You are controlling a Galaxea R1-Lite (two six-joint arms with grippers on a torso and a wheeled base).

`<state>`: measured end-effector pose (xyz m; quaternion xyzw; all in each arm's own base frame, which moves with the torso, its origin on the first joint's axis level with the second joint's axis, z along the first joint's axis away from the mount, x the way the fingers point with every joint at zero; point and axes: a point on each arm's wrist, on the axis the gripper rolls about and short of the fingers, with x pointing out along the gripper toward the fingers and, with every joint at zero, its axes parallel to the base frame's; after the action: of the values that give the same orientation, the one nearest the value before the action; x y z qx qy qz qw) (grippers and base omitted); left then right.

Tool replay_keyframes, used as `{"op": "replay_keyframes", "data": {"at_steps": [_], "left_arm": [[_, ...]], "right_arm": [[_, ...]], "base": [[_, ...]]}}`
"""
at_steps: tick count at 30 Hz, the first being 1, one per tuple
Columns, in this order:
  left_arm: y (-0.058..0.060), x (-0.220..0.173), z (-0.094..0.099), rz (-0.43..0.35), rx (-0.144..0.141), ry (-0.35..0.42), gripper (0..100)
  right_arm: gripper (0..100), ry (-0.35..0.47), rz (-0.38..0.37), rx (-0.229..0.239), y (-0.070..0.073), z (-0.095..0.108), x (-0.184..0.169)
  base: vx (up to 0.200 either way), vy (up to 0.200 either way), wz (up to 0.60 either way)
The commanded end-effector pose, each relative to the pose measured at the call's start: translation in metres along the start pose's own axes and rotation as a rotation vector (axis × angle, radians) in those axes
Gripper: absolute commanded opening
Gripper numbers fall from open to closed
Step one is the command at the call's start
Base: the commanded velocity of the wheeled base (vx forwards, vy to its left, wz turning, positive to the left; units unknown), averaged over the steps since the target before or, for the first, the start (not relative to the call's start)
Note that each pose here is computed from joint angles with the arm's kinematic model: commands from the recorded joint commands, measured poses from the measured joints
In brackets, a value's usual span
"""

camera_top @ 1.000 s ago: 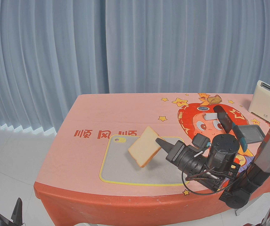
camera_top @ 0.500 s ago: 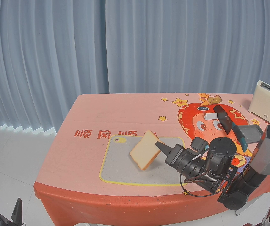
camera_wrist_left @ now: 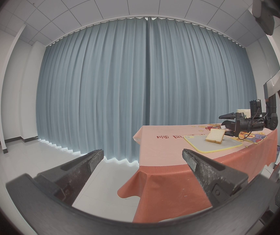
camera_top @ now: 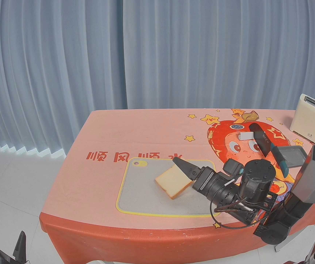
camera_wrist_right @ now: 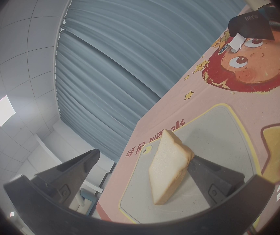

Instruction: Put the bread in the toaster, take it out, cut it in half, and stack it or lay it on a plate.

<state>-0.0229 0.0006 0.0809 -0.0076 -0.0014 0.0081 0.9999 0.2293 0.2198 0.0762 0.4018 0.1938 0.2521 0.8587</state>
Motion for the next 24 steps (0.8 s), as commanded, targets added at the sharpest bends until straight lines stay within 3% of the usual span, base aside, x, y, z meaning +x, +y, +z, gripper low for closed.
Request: {"op": "replay_keyframes", "data": {"at_steps": [1,13,19,24], "left_arm": [[0.000,0.001,-0.005,0.001,0.000,0.012,100],[0.000,0.001,-0.005,0.001,0.000,0.012,100],[0.000,0.001,-0.005,0.001,0.000,0.012,100],[0.000,0.001,-0.005,0.001,0.000,0.012,100]], "right_arm": [[100,-0.005,0.009,0.001,0.004,0.003,-0.002],[100,0.027,-0.033,0.002,0.023,0.018,-0.014],[100,0.049,-0.064,0.002,0.025,0.020,-0.016],[100,0.068,-0.110,0.061,0.027,0.024,-0.016]], "base": [[0.000,0.000,0.00],[0.000,0.000,0.00],[0.000,0.000,0.00],[0.000,0.000,0.00]]}}
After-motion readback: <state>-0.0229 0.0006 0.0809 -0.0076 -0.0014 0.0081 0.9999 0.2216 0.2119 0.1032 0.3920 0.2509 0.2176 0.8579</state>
